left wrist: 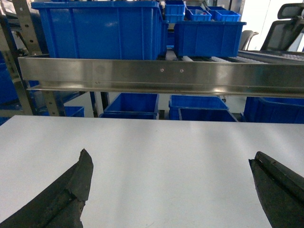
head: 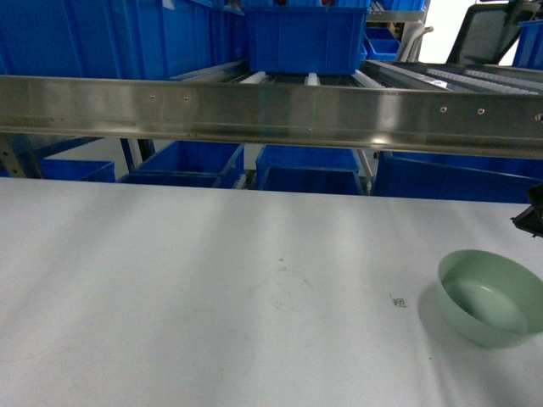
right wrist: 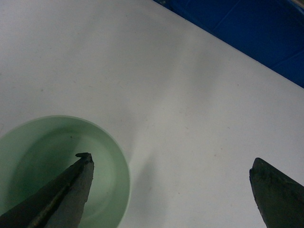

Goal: Place green bowl on second shelf with right arm

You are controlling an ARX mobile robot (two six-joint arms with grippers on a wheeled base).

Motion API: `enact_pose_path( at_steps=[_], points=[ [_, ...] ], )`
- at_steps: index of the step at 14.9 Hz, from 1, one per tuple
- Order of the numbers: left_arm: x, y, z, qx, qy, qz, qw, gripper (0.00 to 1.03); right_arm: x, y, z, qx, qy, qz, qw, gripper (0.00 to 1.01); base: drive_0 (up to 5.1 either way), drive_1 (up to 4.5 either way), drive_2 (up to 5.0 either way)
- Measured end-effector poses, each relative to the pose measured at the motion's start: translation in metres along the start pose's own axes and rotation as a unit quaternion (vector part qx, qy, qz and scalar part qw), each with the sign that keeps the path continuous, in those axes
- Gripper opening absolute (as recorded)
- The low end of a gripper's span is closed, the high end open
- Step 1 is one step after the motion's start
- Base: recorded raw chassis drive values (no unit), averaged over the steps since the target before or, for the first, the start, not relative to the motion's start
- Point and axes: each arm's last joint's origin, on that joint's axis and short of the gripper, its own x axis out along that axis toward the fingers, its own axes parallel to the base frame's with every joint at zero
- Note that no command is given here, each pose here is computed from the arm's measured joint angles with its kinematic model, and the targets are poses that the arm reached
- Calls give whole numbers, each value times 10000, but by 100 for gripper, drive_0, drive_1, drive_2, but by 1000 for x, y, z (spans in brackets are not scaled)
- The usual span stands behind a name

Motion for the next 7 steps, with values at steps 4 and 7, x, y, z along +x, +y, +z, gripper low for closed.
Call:
enact_pose_path(
  at_steps=[4,7],
  points=[
    [0,0,0,0,0,0,10000,98,11,-1,-9,-74,148,56,9998,98,0,0,0],
    [0,0,0,0,0,0,10000,98,15,7,-20,-180,320,176,9992,98,0,0,0]
  ],
)
